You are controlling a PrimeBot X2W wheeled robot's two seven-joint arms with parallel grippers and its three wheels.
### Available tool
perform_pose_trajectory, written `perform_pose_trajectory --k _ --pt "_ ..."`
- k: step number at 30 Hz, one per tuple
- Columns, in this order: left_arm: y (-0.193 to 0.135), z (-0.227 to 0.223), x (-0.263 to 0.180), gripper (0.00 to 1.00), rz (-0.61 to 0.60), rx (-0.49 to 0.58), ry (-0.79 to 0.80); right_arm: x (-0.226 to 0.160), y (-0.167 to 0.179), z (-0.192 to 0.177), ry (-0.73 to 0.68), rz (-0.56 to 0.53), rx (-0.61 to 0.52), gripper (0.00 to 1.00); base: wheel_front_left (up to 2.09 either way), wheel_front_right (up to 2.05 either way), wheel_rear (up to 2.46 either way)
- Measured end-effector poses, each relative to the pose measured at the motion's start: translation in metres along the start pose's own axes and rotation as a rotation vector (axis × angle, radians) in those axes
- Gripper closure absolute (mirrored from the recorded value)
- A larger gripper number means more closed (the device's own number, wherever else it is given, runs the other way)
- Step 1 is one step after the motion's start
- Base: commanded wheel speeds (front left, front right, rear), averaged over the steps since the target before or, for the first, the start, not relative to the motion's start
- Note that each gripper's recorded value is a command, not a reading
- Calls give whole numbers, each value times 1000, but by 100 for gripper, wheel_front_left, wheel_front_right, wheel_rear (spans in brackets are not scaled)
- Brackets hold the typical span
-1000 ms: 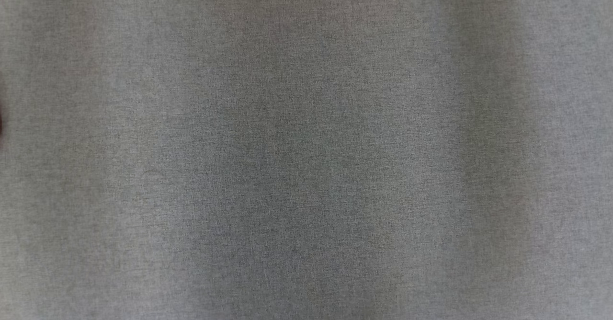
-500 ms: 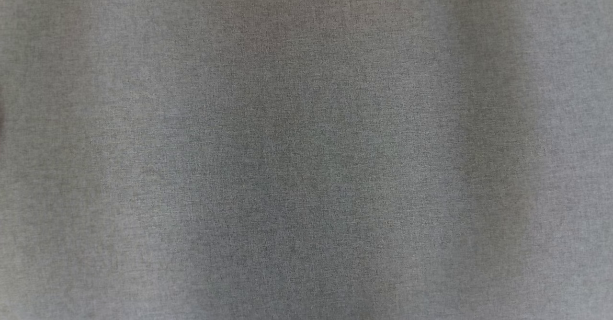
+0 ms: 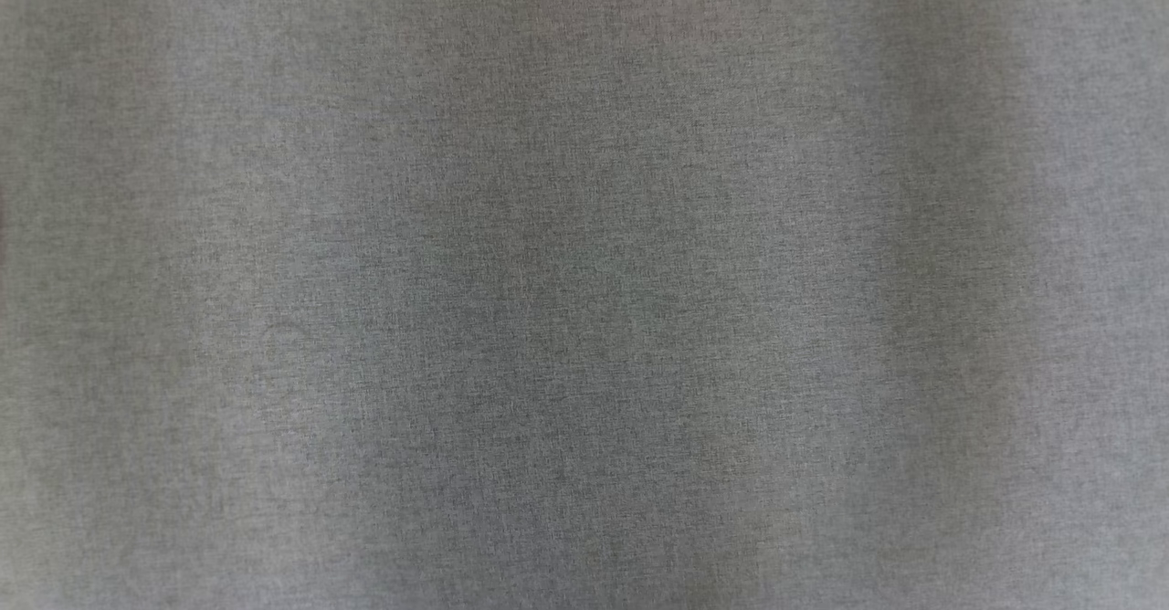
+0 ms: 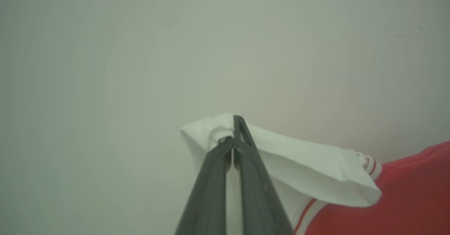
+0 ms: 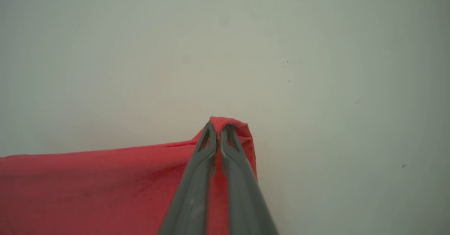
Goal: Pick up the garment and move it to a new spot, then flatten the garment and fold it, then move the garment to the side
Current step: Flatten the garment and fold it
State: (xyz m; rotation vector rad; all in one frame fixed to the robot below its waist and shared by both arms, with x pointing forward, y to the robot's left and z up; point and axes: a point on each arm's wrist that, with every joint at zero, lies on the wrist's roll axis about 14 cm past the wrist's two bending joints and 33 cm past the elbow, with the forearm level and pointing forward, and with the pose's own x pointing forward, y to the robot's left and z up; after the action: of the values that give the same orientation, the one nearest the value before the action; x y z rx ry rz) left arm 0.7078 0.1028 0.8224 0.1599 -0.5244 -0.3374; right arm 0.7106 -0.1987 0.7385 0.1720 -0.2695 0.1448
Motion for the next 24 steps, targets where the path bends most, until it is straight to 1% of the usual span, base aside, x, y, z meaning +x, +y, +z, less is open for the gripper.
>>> perform_pose_trajectory --k 7,16,19,21,24 --pt "-5 -4 4 100 -9 3 -2 1 -1 -6 6 -3 1 100 0 0 0" --pt "-2 -15 1 100 4 0 3 5 3 -12 1 12 -1 100 0 0 0" --pt "2 -19 -3 100 20 -22 9 5 7 -14 -2 17 17 100 0 0 0" --pt "-1 -27 -8 100 18 -38 26 1 11 -20 5 26 33 100 0 0 0" --pt "-5 -36 -19 100 17 -99 33 -10 14 -35 33 34 60 100 0 0 0"
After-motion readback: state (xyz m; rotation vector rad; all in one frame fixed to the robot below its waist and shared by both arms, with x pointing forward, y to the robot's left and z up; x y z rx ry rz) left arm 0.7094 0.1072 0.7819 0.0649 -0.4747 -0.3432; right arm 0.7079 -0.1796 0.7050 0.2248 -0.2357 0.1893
